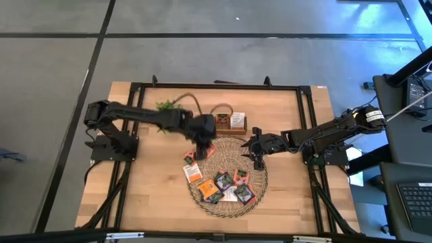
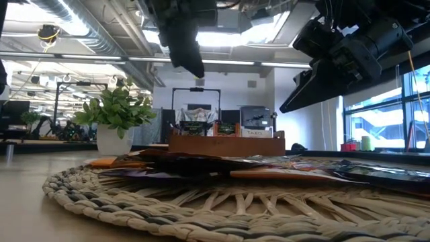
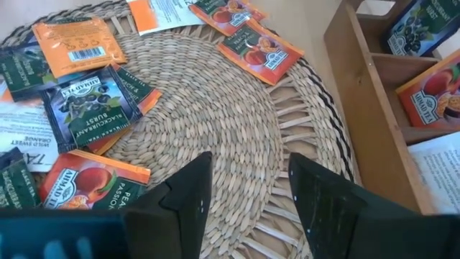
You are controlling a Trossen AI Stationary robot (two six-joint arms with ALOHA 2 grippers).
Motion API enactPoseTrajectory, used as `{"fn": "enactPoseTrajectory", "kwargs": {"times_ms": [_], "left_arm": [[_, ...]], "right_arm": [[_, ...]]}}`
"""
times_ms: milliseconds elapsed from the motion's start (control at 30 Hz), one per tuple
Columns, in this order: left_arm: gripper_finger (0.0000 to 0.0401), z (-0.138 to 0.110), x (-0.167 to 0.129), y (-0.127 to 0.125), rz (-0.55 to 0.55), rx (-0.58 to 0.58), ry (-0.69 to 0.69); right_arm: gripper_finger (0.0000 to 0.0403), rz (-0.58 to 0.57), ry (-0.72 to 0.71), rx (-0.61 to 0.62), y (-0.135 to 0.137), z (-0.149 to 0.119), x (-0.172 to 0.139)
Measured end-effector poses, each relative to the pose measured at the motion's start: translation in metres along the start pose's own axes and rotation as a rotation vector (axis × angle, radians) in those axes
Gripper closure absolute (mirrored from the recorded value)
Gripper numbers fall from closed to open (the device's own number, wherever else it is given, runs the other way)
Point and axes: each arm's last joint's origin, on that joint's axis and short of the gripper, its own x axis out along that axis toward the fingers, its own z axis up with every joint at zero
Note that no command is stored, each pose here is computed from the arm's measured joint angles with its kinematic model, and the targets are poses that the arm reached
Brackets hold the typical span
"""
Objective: Pick & Place Tea
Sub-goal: Put the orange and black tea bag into the middle section of the wooden organizer
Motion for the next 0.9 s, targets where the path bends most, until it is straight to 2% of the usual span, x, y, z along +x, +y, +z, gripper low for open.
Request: {"fn": "enactPoseTrajectory", "kwargs": {"times_ms": [200, 267, 333, 467, 533, 633, 900], "left_arm": [[0.0315, -0.007, 0.019, -0.045, -0.103, 0.074, -0.149], [0.0315, -0.007, 0.019, -0.055, -0.097, 0.08, -0.178], [0.0315, -0.008, 0.022, -0.061, -0.046, 0.029, -0.187], [0.0315, -0.015, 0.028, -0.064, 0.077, -0.084, -0.159], [0.0315, -0.022, 0.034, -0.062, 0.125, -0.14, -0.098], [0.0315, -0.029, 0.047, -0.058, 0.17, -0.208, -0.036], [0.0315, -0.038, 0.077, -0.051, 0.224, -0.283, 0.042]], "right_arm": [[0.0217, 0.0, -0.002, 0.004, 0.0, 0.0, 0.0], [0.0217, 0.001, -0.012, 0.009, 0.0, 0.001, 0.0], [0.0217, 0.003, -0.034, 0.035, 0.0, 0.003, 0.0], [0.0217, 0.009, -0.093, 0.058, 0.0, 0.009, 0.0], [0.0217, 0.01, -0.112, 0.062, 0.0, 0.011, -0.001], [0.0217, 0.011, -0.124, 0.063, 0.001, 0.012, -0.001], [0.0217, 0.013, -0.204, 0.052, 0.001, 0.02, -0.002]]}}
